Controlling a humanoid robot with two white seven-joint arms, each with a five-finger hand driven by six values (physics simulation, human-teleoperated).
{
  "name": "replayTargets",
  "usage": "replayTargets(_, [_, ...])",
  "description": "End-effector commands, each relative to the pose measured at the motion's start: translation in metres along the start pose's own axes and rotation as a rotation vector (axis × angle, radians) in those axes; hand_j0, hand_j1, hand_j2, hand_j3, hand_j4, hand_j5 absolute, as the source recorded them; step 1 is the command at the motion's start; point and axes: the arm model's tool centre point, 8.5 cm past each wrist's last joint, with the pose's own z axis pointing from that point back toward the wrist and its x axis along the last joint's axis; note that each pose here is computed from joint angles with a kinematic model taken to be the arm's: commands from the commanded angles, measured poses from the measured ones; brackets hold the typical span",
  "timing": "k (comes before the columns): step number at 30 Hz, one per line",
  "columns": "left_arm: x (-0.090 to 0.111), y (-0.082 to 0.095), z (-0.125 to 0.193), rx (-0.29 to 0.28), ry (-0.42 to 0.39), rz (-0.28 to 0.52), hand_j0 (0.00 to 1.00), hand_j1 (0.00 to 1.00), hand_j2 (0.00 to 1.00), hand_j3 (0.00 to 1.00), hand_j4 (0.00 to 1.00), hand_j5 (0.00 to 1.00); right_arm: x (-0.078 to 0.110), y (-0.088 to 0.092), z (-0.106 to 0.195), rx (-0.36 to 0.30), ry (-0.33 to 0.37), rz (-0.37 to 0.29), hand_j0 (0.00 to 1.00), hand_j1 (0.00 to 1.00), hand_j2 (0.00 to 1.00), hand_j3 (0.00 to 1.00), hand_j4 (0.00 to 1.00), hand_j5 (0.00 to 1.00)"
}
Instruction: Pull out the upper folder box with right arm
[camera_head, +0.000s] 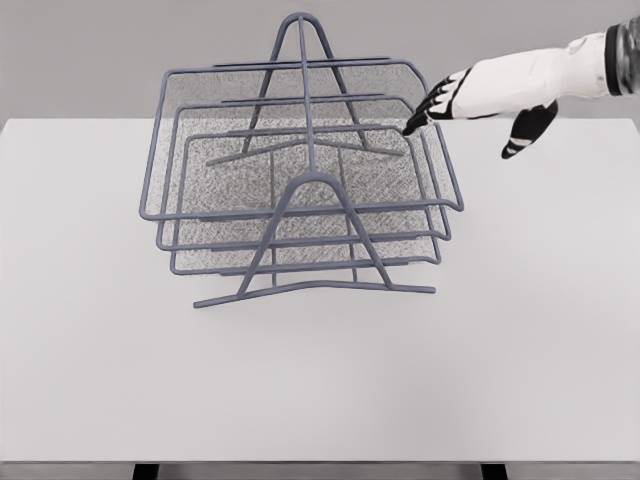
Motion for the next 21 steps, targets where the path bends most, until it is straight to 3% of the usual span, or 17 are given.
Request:
replayTargets(1, [0.0,0.0,0.0,0.0,0.0,0.0,1.0,1.0,1.0,1.0,1.0,1.0,0.015,-0.01,-0.016,-0.001,-0.055,0.031,1.0,1.0,1.0,1.0,1.0,1.0])
replayTargets(5, [0.0,0.0,0.0,0.0,0.0,0.0,1.0,1.0,1.0,1.0,1.0,1.0,0.027,-0.011,-0.023,0.004,-0.093,0.051,1.0,1.0,1.0,1.0,1.0,1.0])
replayTargets(21, [0.0,0.0,0.0,0.0,0.0,0.001,1.0,1.0,1.0,1.0,1.0,1.0,0.022,0.027,-0.033,0.046,-0.102,-0.024,1.0,1.0,1.0,1.0,1.0,1.0])
